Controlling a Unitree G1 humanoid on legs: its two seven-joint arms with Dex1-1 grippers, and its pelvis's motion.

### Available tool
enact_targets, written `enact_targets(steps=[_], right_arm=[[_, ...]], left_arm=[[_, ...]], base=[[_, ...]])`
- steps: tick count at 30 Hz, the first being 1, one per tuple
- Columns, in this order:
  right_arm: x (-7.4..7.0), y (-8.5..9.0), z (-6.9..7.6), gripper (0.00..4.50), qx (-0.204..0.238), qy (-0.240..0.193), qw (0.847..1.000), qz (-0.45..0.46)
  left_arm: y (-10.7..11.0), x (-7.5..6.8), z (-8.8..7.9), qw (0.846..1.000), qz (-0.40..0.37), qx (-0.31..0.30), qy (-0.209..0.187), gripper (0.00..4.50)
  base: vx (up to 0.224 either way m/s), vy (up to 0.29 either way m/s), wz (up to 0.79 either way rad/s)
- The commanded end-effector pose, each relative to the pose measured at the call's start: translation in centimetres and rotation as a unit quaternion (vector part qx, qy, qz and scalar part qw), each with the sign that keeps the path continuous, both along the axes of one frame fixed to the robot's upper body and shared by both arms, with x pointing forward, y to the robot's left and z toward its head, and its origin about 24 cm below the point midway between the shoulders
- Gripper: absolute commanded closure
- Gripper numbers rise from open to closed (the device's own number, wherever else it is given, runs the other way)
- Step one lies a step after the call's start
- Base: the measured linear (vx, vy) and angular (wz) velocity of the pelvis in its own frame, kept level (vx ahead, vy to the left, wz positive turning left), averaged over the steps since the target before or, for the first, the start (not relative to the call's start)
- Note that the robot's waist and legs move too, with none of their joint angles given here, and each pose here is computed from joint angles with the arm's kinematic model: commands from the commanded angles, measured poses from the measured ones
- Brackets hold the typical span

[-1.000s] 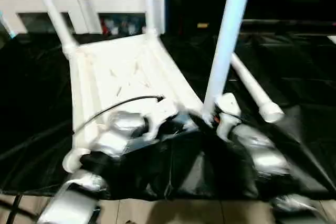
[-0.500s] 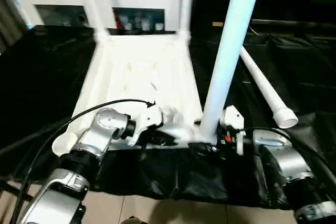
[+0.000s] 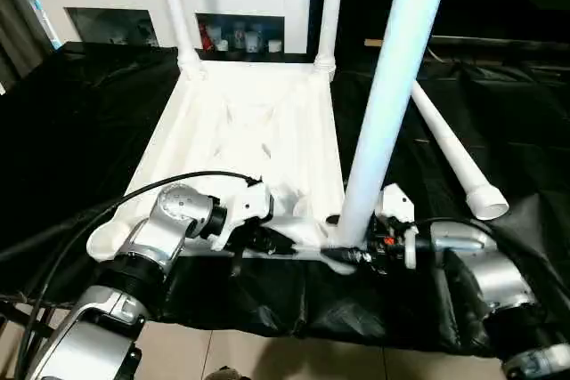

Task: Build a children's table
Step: Rotate leg to tighten

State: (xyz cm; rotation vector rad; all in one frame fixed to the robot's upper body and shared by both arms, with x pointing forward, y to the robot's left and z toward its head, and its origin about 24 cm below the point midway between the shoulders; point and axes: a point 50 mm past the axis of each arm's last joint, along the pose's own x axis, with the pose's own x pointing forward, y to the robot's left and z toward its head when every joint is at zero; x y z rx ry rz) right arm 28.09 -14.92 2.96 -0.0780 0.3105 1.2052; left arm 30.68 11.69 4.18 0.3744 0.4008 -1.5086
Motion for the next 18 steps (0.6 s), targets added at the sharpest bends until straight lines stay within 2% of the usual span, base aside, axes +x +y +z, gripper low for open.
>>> enact_targets(steps=[1, 5, 7, 9, 10, 13, 15, 17, 18], right_arm=[[0.1, 1.2, -0.7, 1.78, 0.000, 0.001, 1.000, -0.030], [1.4, 1.4, -2.0, 1.78, -0.022, -0.004, 0.986, -0.167], [1.6, 1.5, -2.1, 1.78, -0.023, -0.003, 0.983, -0.180], [2.4, 2.4, -2.8, 1.78, -0.029, 0.006, 0.959, -0.283], [2.4, 2.4, -2.8, 1.78, -0.029, 0.006, 0.959, -0.283], [3.0, 3.7, -3.0, 1.78, -0.031, -0.002, 0.935, -0.353], [3.2, 4.2, -2.9, 1.78, -0.025, -0.012, 0.927, -0.373], [3.3, 4.2, -2.5, 1.08, -0.004, -0.012, 0.927, -0.375], [3.3, 4.2, -2.5, 1.08, -0.001, -0.012, 0.927, -0.374]], left_arm=[[-1.5, 0.6, 0.1, 1.000, 0.025, -0.003, -0.011, 4.50], [-3.3, 1.1, -0.1, 0.996, 0.080, -0.007, -0.025, 4.50], [-3.5, 1.1, -0.1, 0.996, 0.085, -0.008, -0.026, 4.50], [-5.5, 1.1, -0.3, 0.993, 0.117, -0.016, -0.030, 4.50], [-5.5, 1.1, -0.3, 0.993, 0.117, -0.016, -0.030, 4.50], [-7.1, 1.0, -0.4, 0.990, 0.133, -0.019, -0.044, 4.50], [-7.6, 0.9, -0.4, 0.990, 0.129, -0.020, -0.048, 4.50], [-7.5, 0.8, -0.3, 0.991, 0.124, -0.024, -0.044, 4.50], [-7.4, 0.8, -0.3, 0.991, 0.124, -0.025, -0.044, 4.50]], base=[[0.000, 0.000, 0.00], [0.000, 0.000, 0.00], [0.000, 0.000, 0.00], [0.000, 0.000, 0.00], [0.000, 0.000, 0.00], [0.000, 0.000, 0.00], [0.000, 0.000, 0.00], [0.000, 0.000, 0.00], [0.000, 0.000, 0.00]])
